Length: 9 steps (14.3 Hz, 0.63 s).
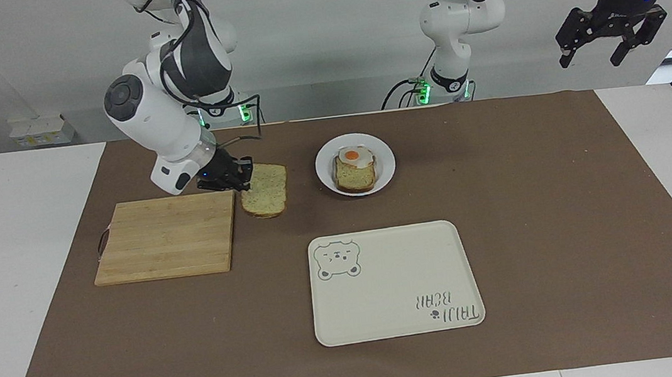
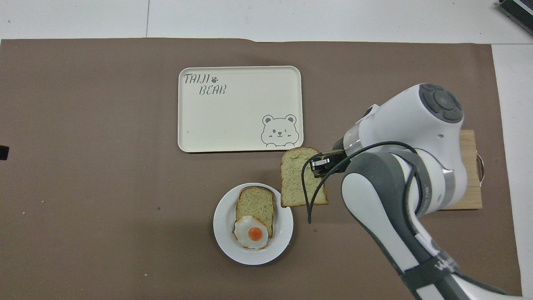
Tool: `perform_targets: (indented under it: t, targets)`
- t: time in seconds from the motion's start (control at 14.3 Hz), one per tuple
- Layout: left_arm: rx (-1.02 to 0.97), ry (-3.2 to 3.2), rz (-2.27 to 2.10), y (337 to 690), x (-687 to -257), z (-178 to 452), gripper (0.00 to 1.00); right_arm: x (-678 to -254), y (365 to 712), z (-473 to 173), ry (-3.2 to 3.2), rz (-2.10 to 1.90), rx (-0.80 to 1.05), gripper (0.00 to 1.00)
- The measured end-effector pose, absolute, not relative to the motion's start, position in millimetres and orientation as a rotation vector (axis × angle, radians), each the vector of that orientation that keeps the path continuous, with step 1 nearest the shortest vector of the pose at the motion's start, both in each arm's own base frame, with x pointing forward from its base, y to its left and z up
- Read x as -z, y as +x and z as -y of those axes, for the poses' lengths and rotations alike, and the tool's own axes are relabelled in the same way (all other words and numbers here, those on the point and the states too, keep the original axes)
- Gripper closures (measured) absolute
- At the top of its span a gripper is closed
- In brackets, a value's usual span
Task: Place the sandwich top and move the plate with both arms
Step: 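Lift the bread slice with the right gripper and carry it over the plate, then lower the bread onto the egg and open the right gripper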
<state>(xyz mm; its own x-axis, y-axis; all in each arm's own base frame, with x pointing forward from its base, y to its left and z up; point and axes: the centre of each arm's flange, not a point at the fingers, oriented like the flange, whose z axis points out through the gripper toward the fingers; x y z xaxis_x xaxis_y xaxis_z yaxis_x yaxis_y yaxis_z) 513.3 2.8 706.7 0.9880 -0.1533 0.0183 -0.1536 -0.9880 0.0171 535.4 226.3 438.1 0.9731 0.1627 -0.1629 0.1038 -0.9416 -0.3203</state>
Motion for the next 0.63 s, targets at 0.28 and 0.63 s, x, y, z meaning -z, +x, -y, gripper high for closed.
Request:
perform_targets:
  t: [0.28, 0.63]
  targets:
    - [-0.026, 3.114, 0.240, 513, -707, -3, 0.00, -419, 515, -280, -2.756, 0.254, -0.271, 0.90]
    - [-0.026, 3.114, 0.240, 513, -707, -3, 0.00, -398, 494, -309, -2.762, 0.313, -0.284, 0.90]
